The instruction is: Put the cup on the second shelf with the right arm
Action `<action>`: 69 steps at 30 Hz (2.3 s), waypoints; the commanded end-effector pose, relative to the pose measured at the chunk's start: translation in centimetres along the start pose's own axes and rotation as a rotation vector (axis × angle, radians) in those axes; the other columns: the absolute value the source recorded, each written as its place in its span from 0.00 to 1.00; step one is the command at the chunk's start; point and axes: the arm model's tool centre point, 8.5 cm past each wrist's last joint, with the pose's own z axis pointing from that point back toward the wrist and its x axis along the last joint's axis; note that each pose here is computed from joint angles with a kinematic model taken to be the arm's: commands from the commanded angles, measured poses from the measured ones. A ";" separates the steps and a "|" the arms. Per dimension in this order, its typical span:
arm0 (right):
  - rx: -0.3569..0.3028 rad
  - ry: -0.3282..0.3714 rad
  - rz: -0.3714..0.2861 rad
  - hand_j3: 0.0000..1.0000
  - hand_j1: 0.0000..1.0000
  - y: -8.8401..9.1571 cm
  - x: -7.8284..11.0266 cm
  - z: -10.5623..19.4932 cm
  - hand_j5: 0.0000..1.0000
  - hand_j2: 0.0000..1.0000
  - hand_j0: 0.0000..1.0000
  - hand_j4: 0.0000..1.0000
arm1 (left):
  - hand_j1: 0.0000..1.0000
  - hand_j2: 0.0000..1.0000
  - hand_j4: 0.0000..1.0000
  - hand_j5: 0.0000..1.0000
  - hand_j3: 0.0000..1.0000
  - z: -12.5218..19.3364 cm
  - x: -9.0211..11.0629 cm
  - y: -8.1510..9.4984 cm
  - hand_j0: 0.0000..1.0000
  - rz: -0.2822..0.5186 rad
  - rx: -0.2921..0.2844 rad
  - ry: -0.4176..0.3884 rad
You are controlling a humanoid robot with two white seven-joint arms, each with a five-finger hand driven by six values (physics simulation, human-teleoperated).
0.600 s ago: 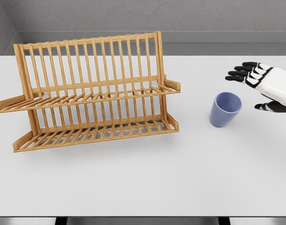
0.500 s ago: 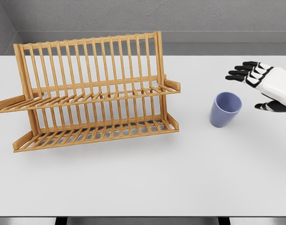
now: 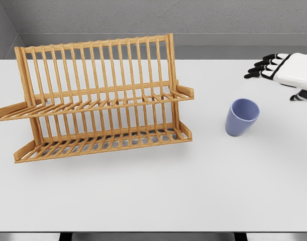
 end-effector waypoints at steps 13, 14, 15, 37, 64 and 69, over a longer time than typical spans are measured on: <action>0.123 -0.120 -0.127 1.00 1.00 6.0 2.2 -5.8 1.00 1.00 1.00 1.00 | 1.00 1.00 1.00 1.00 1.00 0.0 0.0 0.0 1.00 0.000 0.000 0.000; 0.131 -0.118 -0.135 1.00 1.00 6.3 2.0 -5.9 1.00 1.00 1.00 1.00 | 1.00 1.00 1.00 1.00 1.00 0.0 0.0 0.0 1.00 0.000 0.000 0.000; 0.138 -0.120 -0.141 1.00 1.00 6.6 2.0 -6.0 1.00 1.00 1.00 1.00 | 1.00 1.00 1.00 1.00 1.00 0.0 0.0 0.0 1.00 0.001 0.000 -0.001; 0.171 -0.117 -0.174 0.99 0.99 7.8 1.3 -7.6 0.99 0.99 0.99 0.99 | 1.00 1.00 1.00 1.00 1.00 0.0 0.0 0.0 1.00 0.000 0.000 0.000; 0.146 -0.083 -0.135 0.59 0.59 5.6 0.0 -6.6 0.59 0.59 0.59 0.59 | 1.00 1.00 1.00 1.00 1.00 0.0 0.0 0.0 1.00 0.000 0.000 0.000; 0.141 -0.077 -0.130 0.57 0.57 5.3 -0.2 -6.5 0.57 0.57 0.57 0.57 | 1.00 1.00 1.00 1.00 1.00 0.0 0.0 0.0 1.00 0.000 0.000 0.000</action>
